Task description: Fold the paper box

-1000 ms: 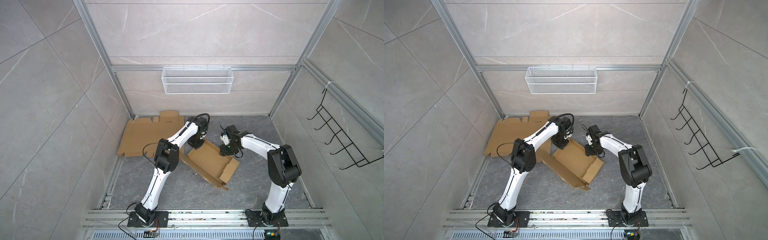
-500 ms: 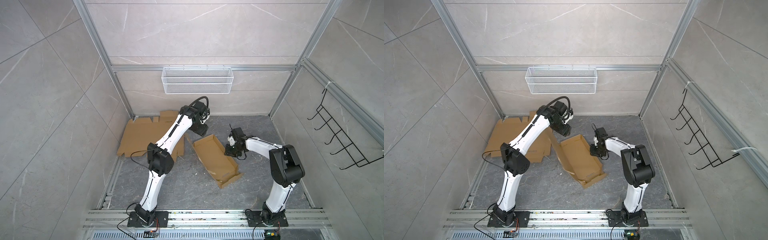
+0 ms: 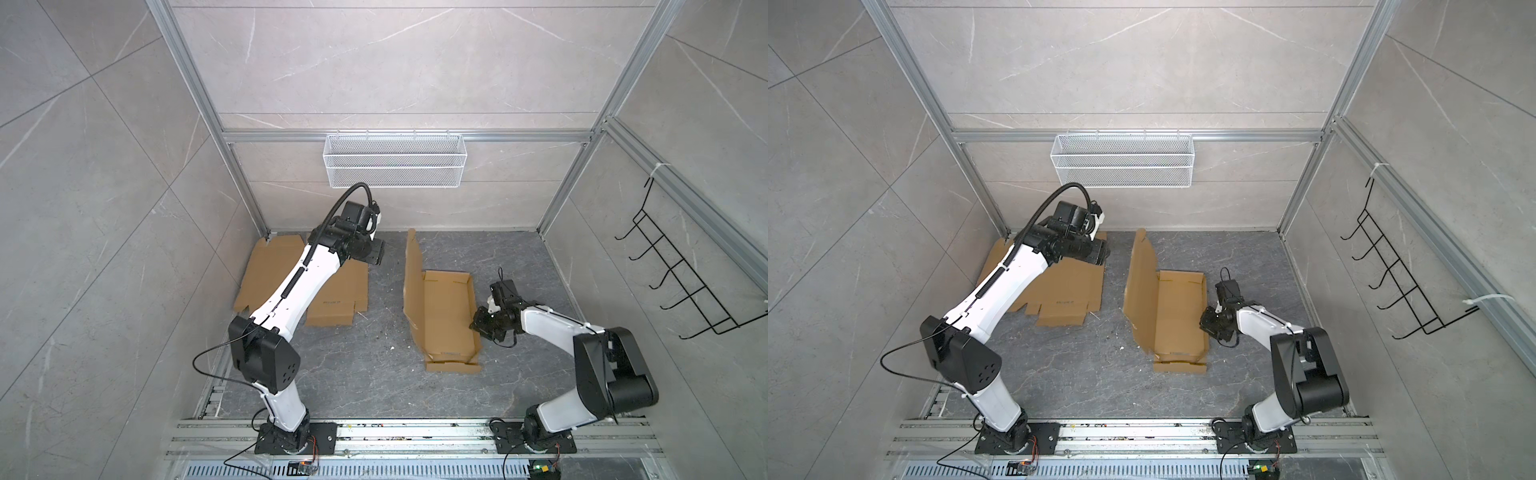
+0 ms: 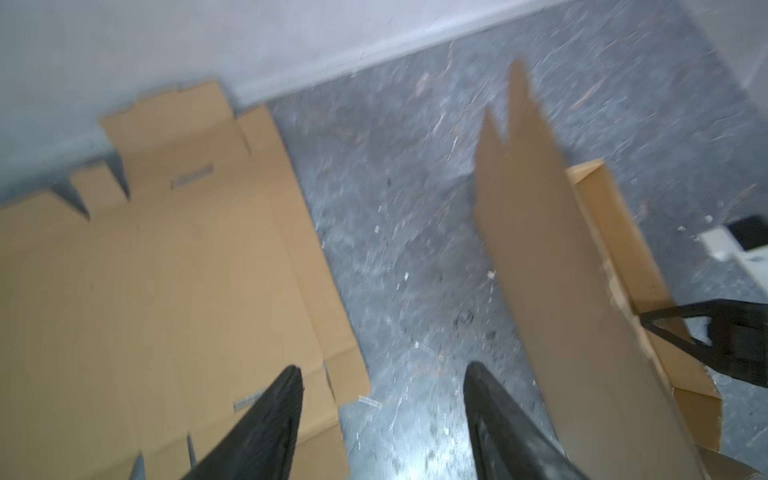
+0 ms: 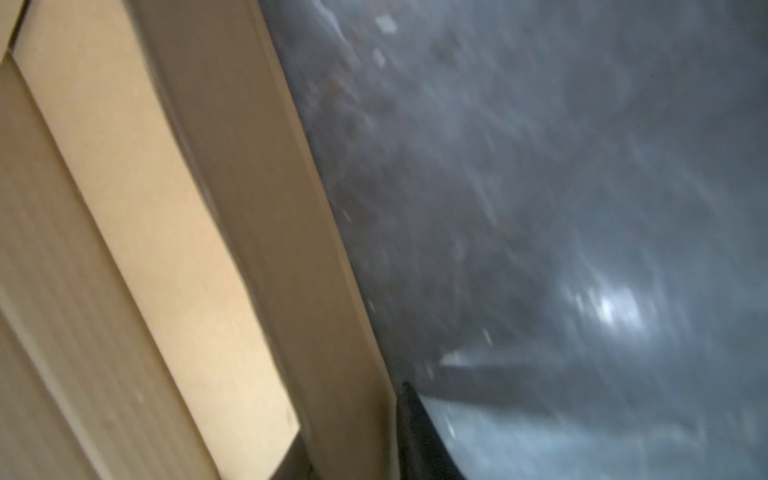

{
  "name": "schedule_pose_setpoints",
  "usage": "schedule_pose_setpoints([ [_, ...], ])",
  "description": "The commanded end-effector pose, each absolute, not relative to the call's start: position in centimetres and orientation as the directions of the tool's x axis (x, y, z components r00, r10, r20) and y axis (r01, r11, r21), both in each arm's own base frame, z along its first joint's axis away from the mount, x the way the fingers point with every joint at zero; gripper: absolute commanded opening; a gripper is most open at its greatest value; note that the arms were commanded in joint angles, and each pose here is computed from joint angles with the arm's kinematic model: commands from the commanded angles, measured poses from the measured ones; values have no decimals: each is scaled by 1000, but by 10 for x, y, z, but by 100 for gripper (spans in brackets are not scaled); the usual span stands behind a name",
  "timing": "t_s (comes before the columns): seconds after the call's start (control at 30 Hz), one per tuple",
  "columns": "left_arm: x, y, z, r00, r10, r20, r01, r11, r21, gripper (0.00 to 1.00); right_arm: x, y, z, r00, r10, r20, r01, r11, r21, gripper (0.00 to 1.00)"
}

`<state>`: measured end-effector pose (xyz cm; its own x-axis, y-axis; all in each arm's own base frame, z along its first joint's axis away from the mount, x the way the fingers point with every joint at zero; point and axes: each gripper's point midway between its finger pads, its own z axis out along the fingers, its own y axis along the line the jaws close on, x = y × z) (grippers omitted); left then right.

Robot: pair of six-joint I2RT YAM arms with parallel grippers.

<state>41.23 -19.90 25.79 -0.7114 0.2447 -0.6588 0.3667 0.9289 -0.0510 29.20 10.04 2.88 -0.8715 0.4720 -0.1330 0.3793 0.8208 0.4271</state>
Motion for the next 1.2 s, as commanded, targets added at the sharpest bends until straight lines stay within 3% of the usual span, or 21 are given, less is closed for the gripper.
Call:
schedule_pose_setpoints([
  [0.0,418,-170,304,-606,37,-794,246,959,-143,64,273,112,44,-865,483,-139,378,808,453,31],
  [0.1,411,-150,303,-597,-83,-798,219,940,-262,65,254,116,57,-902,402,-159,306,853,423,38],
  [0.17,409,-142,300,-605,-126,-786,219,923,-316,64,245,113,66,-927,339,-163,254,884,391,50],
  [0.23,407,-139,293,-627,-136,-767,212,918,-336,64,249,96,82,-933,268,-240,195,937,288,62],
  [0.4,398,-139,274,-678,-148,-720,198,906,-373,64,303,100,132,-931,9,-365,-59,983,173,67],
  [0.57,386,-133,251,-692,-184,-698,156,906,-393,62,386,111,149,-876,-133,-464,-181,982,61,72],
  [0.8,369,-130,228,-722,-195,-664,131,903,-408,60,450,118,123,-854,-344,-390,-339,937,-83,75],
  [1.03,365,-130,216,-741,-187,-645,130,902,-411,59,457,124,82,-834,-488,-257,-479,872,-100,74],
  [1.17,365,-130,213,-747,-184,-639,129,903,-411,59,469,124,69,-819,-509,-265,-494,860,-128,73],
])
